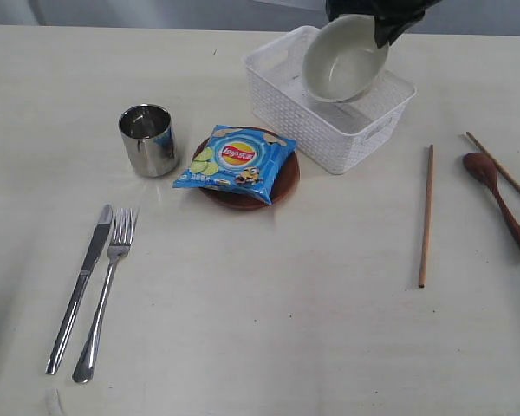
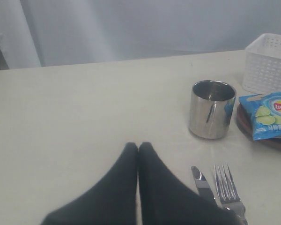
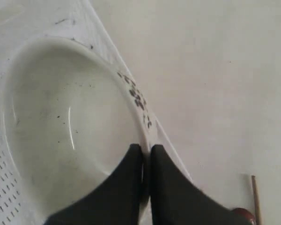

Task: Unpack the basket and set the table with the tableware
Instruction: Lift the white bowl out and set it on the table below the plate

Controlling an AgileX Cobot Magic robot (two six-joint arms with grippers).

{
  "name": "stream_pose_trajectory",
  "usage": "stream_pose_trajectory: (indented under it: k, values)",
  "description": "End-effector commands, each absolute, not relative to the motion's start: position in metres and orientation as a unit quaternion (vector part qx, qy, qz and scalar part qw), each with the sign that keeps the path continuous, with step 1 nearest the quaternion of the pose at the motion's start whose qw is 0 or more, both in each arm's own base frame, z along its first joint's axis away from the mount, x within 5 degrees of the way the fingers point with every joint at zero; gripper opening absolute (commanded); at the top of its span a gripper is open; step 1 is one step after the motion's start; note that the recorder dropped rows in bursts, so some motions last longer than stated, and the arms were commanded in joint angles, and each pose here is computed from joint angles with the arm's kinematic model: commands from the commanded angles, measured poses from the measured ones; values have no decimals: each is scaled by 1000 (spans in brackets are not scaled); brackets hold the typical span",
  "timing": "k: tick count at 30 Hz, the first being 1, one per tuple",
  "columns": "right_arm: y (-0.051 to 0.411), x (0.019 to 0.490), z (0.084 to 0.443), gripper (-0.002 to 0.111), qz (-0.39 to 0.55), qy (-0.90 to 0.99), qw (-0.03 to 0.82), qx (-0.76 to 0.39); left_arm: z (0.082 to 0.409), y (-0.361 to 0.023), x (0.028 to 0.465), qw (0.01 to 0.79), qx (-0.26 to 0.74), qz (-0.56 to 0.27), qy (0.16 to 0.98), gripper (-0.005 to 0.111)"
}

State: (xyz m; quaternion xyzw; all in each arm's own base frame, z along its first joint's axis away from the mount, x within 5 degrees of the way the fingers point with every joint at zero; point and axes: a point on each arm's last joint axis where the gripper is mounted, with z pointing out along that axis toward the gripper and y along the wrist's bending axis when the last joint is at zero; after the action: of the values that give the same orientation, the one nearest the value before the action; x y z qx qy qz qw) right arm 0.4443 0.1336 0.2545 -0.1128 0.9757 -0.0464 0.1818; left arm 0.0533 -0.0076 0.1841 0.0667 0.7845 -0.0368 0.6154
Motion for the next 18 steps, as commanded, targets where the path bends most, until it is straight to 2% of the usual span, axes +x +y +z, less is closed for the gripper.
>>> stream_pose_trajectory:
  k: [1,10,14,18]
  values:
    - [125,431,291,0,-51,971,205,-117,184,-8,53,618,68,-40,782,0]
    - [125,388,357,0,28,962,240,-125,184,-8,53,618,68,-40,782,0]
    - [126,362,367,0,74,962,231,-126,184,-8,53,618,68,-40,782,0]
    - [125,325,359,0,127,966,188,-128,184,-8,53,618,68,-40,782,0]
